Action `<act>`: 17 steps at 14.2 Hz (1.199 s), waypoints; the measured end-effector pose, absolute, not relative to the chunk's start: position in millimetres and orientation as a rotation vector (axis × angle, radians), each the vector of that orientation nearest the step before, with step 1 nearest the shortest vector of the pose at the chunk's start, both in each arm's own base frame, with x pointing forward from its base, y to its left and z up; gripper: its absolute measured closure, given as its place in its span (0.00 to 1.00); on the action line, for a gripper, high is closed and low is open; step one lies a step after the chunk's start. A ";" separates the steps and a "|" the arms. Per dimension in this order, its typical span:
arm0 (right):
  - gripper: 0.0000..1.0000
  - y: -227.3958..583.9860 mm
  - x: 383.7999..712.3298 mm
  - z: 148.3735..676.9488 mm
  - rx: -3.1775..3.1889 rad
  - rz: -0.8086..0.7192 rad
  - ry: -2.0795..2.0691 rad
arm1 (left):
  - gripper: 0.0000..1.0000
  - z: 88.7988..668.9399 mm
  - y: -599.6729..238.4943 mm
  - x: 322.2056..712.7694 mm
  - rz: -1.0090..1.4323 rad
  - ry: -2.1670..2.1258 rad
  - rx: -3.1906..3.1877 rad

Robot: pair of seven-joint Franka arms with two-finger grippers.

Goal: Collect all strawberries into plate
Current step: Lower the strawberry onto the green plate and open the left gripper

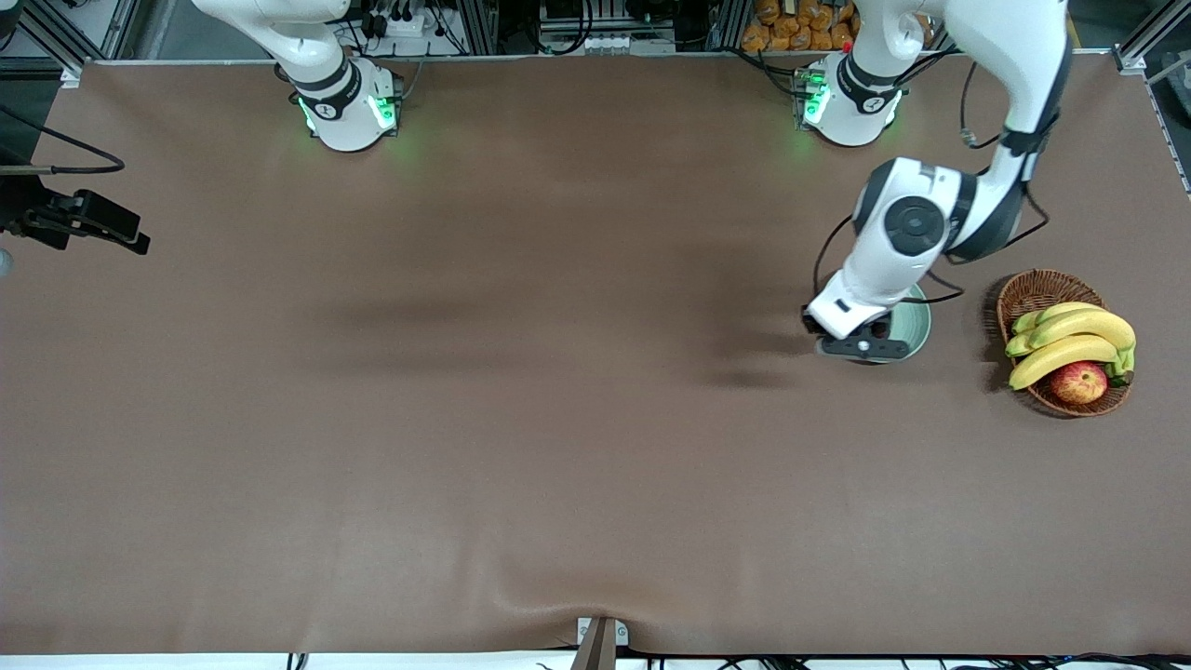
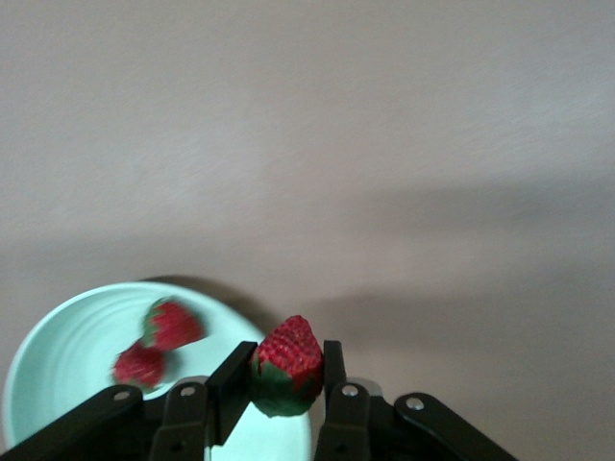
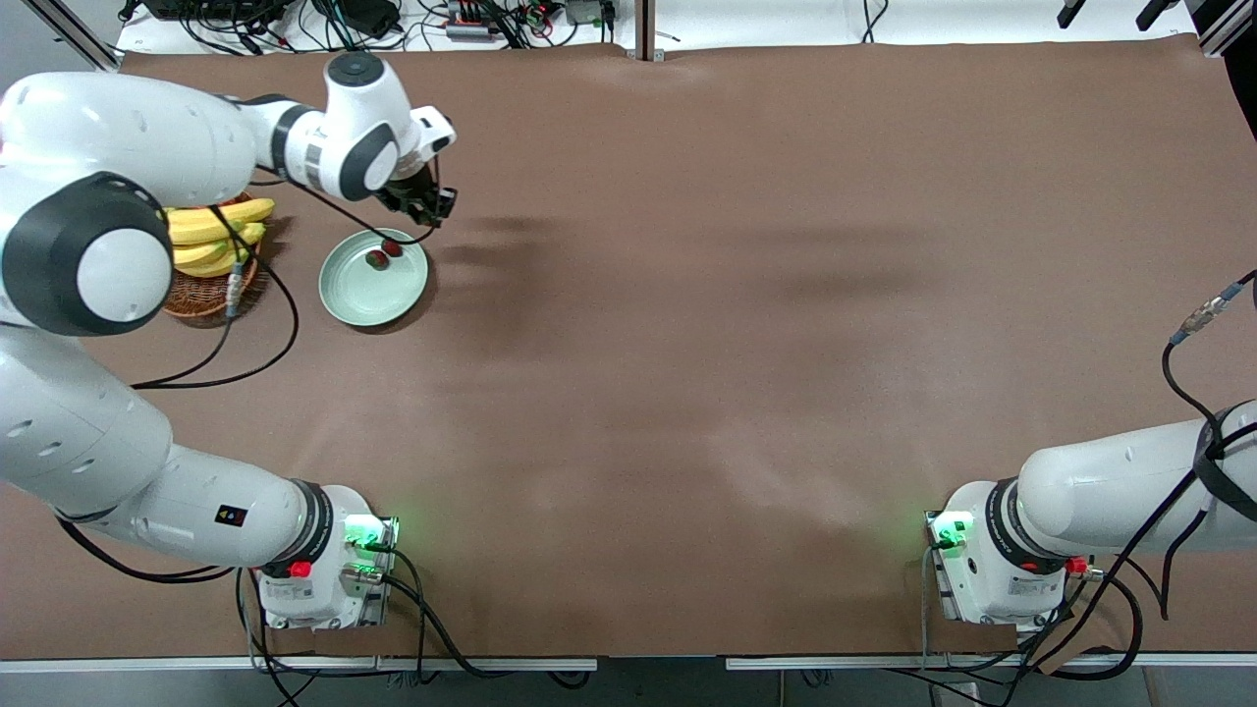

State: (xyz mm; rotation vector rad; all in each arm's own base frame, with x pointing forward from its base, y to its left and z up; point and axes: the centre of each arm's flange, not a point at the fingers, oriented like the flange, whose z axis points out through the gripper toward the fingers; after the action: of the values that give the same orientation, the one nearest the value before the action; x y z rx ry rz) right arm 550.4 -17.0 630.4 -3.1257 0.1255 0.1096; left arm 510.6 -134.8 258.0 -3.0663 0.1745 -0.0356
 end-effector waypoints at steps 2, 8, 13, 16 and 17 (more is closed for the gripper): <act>0.00 -17.1 550.4 630.4 -3.126 0.110 0.126 | 0.67 244.8 -121.5 501.3 0.019 0.175 -3.060; 0.00 -25.4 549.9 630.4 -3.125 0.112 0.151 | 0.56 215.5 -105.6 490.3 0.122 0.227 -3.048; 0.00 -25.5 550.3 630.8 -3.125 0.105 0.152 | 0.11 225.8 -88.1 504.3 0.079 0.220 -3.057; 0.00 -24.7 550.7 631.0 -3.125 0.100 0.149 | 0.00 250.2 -95.2 523.7 0.017 0.227 -3.059; 0.00 -24.7 550.7 631.1 -3.125 0.100 0.149 | 0.00 258.4 -95.6 530.2 0.018 0.223 -3.056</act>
State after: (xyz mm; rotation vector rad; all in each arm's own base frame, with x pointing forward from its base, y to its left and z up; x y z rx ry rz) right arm 550.7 -24.7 631.1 -3.1254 0.1494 0.0997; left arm 530.2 -95.6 258.4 -3.0559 0.2231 0.0178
